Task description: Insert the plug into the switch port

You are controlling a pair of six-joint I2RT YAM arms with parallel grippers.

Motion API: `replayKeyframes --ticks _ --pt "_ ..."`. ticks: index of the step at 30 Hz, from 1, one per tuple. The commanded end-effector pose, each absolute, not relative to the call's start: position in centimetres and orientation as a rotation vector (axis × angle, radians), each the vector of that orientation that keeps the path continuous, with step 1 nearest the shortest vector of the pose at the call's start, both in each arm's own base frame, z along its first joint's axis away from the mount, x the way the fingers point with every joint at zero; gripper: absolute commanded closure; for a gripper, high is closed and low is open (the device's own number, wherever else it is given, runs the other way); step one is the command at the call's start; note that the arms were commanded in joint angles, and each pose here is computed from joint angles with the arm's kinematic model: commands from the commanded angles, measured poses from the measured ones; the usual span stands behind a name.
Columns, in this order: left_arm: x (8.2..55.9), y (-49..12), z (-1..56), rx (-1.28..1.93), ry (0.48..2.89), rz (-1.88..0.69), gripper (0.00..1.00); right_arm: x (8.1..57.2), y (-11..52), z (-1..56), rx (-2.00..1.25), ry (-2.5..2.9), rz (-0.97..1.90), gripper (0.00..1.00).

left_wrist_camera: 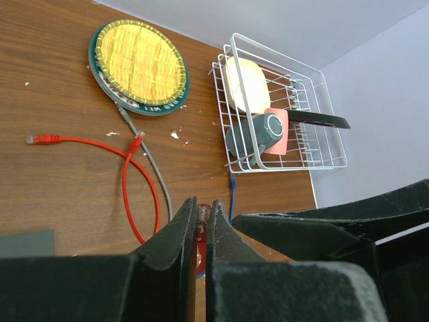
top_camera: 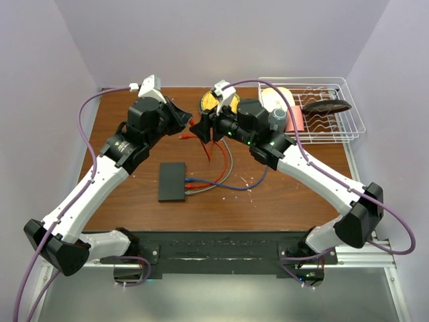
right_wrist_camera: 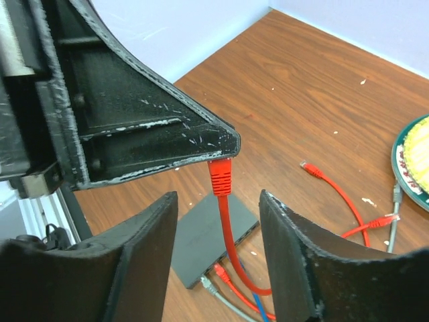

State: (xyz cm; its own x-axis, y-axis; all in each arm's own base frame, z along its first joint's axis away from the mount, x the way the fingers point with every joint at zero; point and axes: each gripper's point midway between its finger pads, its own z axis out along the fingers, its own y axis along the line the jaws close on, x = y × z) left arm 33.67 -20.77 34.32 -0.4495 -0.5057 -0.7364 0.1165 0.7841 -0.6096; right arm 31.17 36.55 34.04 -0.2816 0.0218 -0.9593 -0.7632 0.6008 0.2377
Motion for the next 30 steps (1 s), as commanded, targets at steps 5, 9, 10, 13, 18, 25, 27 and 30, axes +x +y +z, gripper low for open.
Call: replayKeyframes --ticks 5,9,10,13,18,25,27,30 --pt "33.6 -21.4 36.1 -0.300 1.856 -0.797 1.00 31.2 37.8 36.4 -0.620 1.619 0.921 0.51" --pt "33.6 -21.4 36.0 -0.297 1.858 -0.801 1.00 31.1 37.8 35.9 -0.618 1.631 0.923 0.61" --pt "33.6 -21.5 36.0 -0.295 1.856 -0.807 1.00 31.2 37.8 35.7 -0.617 1.635 0.921 0.63" --pt "33.5 -21.8 35.9 -0.283 1.859 -0.816 1.00 31.4 38.1 35.8 -0.613 1.623 0.927 0.76" --pt "33.5 -21.8 35.8 -0.278 1.861 -0.816 1.00 31.6 38.3 35.7 -0.617 1.632 0.924 1.00" --pt "33.4 -20.1 36.0 -0.331 1.824 -0.755 0.08 31.7 36.3 36.0 -0.605 1.652 0.830 1.00" --pt "33.5 -19.2 35.8 -0.374 1.812 -0.720 0.00 31.8 35.3 36.7 -0.588 1.644 0.782 1.00" --pt "33.4 -18.2 35.8 -0.387 1.801 -0.672 0.00 31.8 33.3 37.5 -0.576 1.645 0.685 1.00"
